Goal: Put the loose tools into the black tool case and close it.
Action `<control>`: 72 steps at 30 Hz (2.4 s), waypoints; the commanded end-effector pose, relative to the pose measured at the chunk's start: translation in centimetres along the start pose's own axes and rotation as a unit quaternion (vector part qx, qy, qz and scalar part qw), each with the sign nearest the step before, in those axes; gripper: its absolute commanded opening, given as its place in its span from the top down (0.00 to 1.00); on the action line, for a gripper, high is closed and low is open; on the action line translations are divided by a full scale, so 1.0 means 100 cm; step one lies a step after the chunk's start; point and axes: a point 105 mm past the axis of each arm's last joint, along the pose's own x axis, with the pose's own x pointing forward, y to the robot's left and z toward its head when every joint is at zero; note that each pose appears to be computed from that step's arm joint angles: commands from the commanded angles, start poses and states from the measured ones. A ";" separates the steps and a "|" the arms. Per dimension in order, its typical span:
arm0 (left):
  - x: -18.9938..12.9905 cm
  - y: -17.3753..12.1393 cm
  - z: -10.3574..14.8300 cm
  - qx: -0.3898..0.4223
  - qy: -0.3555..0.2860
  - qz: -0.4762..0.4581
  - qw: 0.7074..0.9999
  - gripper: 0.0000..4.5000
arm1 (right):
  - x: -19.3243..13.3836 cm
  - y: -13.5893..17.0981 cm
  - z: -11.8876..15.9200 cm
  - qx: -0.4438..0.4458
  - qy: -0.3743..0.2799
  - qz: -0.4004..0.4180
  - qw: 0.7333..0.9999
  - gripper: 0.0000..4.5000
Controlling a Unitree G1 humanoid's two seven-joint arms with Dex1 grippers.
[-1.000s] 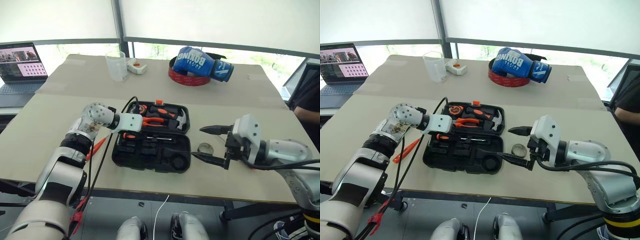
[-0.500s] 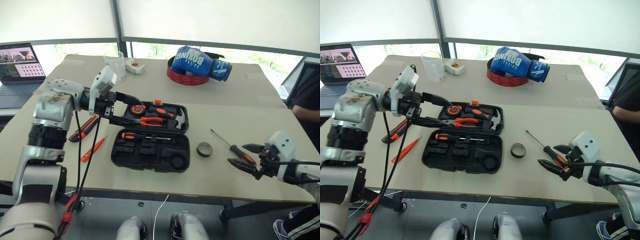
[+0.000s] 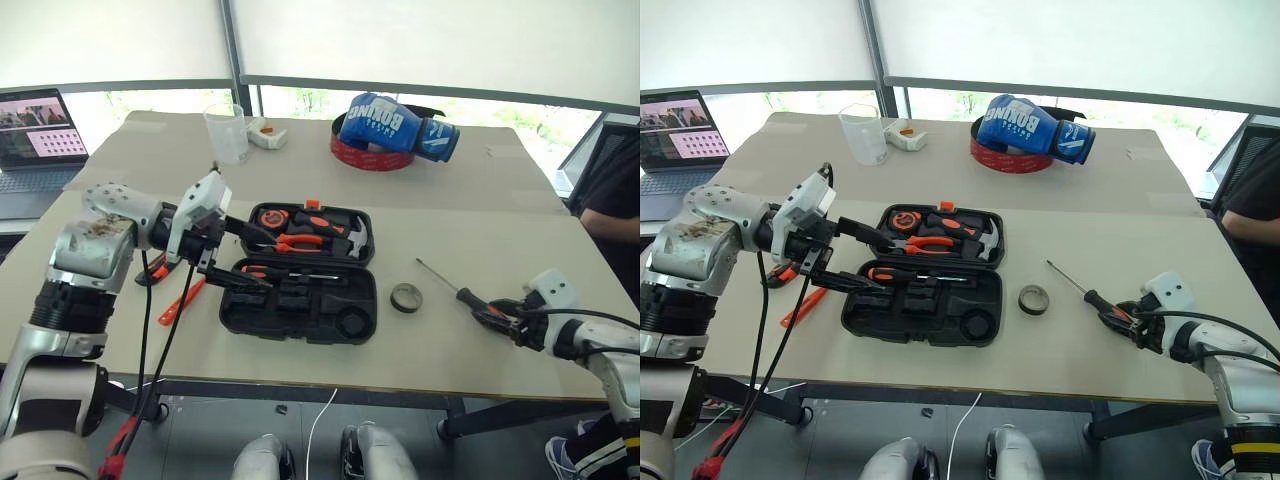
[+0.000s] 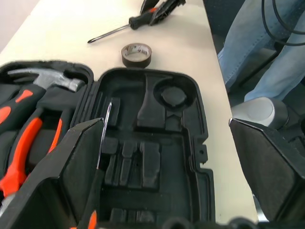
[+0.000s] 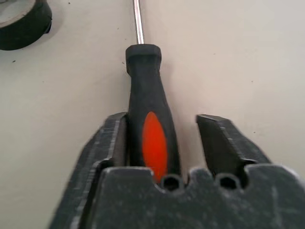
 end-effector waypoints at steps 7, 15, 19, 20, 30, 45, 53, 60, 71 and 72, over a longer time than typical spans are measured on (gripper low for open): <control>-0.027 -0.021 -0.017 -0.006 0.057 0.017 0.998 0.00 | -0.011 0.038 0.095 -0.111 -0.112 0.120 0.980 0.76; -0.041 -0.039 -0.033 -0.035 0.081 0.042 0.995 0.00 | 0.032 0.139 0.141 -0.270 -0.115 0.306 0.906 0.76; -0.040 -0.044 -0.032 -0.033 0.081 0.054 0.995 0.00 | 0.063 0.157 0.144 -0.332 -0.089 0.317 0.884 0.76; -0.040 -0.045 -0.031 -0.034 0.078 0.057 0.995 0.00 | 0.069 0.156 0.144 -0.334 -0.083 0.313 0.885 0.76; -0.039 -0.049 -0.030 -0.037 0.073 0.085 0.993 0.00 | 0.089 0.171 0.155 -0.330 -0.084 0.322 0.883 0.76; -0.042 -0.045 -0.029 -0.031 0.076 0.093 0.992 0.00 | 0.089 0.173 0.155 -0.275 -0.080 0.322 0.902 0.26; -0.039 -0.041 -0.031 -0.029 0.075 0.092 0.992 0.00 | 0.095 0.183 0.161 -0.244 -0.093 0.323 0.910 0.49; -0.039 -0.040 -0.031 -0.027 0.074 0.096 0.992 0.00 | 0.110 0.187 0.152 -0.256 -0.078 0.315 0.911 0.99; -0.069 -0.034 -0.049 -0.092 0.051 0.216 0.971 0.00 | 0.118 0.195 0.134 -0.286 -0.054 0.321 0.901 0.99; -0.074 -0.038 -0.054 -0.104 0.055 0.229 0.966 0.00 | 0.113 0.197 0.144 -0.270 -0.078 0.327 0.902 0.99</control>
